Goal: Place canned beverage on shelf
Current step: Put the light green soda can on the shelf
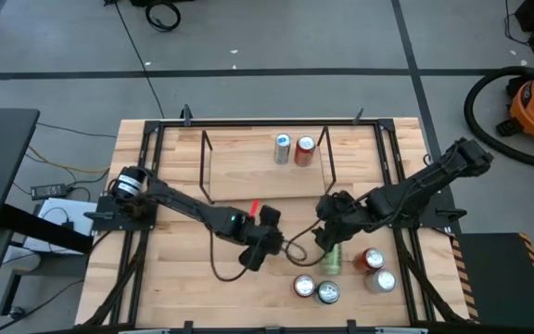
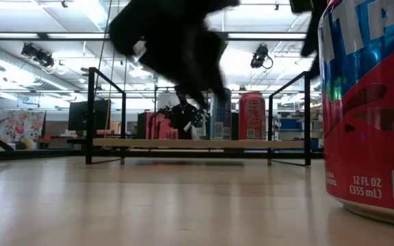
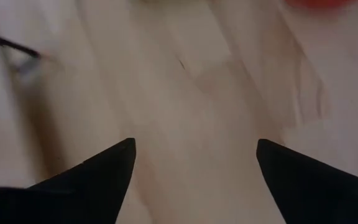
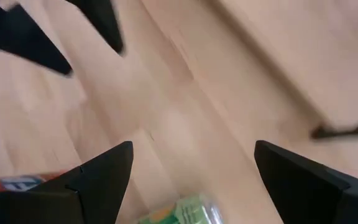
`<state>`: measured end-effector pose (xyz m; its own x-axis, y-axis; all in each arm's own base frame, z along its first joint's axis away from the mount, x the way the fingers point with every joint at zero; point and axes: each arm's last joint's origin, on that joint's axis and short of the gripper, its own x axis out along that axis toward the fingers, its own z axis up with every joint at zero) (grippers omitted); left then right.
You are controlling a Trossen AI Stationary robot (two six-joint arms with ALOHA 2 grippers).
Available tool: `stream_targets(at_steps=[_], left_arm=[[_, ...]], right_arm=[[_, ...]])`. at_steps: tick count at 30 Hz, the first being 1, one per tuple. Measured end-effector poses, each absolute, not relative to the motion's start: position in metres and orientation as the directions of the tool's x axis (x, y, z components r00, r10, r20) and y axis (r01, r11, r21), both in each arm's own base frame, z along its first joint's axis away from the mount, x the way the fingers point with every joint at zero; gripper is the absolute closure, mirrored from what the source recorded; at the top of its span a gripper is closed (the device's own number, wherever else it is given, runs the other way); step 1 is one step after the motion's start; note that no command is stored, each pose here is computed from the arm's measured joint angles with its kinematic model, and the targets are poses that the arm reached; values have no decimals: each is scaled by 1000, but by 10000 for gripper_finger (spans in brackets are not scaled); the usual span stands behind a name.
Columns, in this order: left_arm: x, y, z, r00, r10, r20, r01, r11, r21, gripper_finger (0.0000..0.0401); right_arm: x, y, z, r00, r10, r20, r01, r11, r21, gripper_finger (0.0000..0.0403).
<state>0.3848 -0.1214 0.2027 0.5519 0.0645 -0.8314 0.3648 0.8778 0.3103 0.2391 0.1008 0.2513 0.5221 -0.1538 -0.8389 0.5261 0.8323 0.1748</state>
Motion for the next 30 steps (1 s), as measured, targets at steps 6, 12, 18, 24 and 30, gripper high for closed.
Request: stream_targets(at_steps=[6,12,18,24,30], left_arm=[[367,-131,171,595,134,-793,335,855,396,90],[360,-136,153,673,110,-732,327,843,427,122],[348,-130,145,736,87,-671,317,832,456,147],[323,-120,160,803,47,-594,291,839,459,170],[309,-111,182,847,28,-530,242,868,433,181]], right_arm=[[232,101,242,356,-55,-933,641,741,201,56],[225,94,241,186,58,-981,742,646,179,56],[230,93,242,84,166,-982,805,570,165,56],[244,98,237,-41,251,-967,817,565,112,56],[253,95,224,-119,299,-947,828,556,71,56]])
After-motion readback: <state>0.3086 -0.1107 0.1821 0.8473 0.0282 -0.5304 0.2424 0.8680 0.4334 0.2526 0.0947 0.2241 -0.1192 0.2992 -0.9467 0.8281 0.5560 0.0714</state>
